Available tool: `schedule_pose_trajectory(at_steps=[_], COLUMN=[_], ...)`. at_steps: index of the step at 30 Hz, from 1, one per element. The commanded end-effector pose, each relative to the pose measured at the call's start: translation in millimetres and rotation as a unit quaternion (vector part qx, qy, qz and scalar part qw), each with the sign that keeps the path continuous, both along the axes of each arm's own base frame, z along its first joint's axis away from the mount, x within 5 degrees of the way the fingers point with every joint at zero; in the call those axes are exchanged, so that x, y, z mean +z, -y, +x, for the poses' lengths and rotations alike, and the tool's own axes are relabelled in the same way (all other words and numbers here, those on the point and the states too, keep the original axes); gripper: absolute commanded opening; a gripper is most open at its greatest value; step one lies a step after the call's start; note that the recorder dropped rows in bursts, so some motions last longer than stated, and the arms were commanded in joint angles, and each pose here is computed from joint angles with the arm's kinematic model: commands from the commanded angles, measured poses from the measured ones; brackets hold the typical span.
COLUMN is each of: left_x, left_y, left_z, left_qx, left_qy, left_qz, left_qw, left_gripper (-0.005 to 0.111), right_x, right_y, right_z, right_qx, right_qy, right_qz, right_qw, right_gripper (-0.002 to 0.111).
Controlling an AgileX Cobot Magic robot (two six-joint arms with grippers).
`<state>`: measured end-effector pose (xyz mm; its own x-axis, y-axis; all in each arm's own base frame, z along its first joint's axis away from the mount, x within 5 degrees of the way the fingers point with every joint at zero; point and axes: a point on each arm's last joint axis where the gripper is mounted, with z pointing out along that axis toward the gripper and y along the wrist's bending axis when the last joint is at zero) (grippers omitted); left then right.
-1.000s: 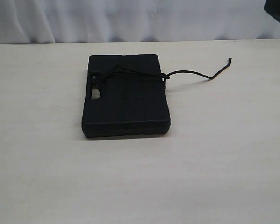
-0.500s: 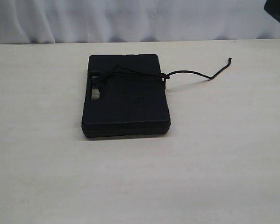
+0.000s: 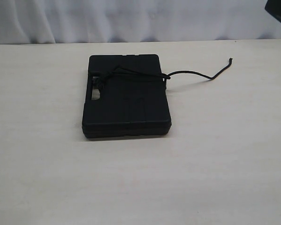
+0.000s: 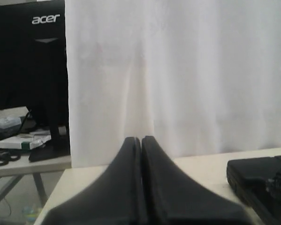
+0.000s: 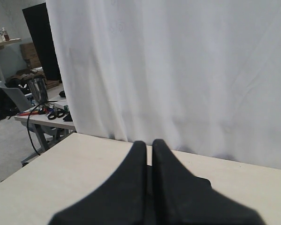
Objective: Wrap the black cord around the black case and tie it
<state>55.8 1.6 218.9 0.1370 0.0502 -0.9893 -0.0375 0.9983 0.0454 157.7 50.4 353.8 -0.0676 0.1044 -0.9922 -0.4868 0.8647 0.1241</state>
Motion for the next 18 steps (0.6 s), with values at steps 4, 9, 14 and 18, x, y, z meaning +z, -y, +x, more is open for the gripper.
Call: schedule_pose_trajectory(at_steps=[4,9,14,18], left_x=[-15.5,-27.1,-32.0,-33.5], left_y=[-1.6,-2.6,-2.1,-1.4], left_z=[0.6,-0.5,-1.3,-1.6], left_qx=[0.009,0.015,0.009,0.002], left_qy=[-0.079,-0.142,-0.17,-0.178], left_qz=[-0.008,-0.011,-0.008,-0.002], left_qw=[0.997,0.99,0.985,0.984], left_gripper=[0.0,0.0,0.0,0.0], right_x=[-0.7,-0.7,-0.7,-0.7], right_y=[0.0,0.0,0.0,0.0], right_z=[-1.4,-1.4,-1.4,-1.4], right_qx=[0.001,0.001,0.001,0.001], right_qy=[0.0,0.0,0.0,0.0], right_qz=[0.002,0.002,0.002,0.002], right_qw=[1.0,1.0,1.0,1.0], right_gripper=[0.004,0.004,0.004,0.004])
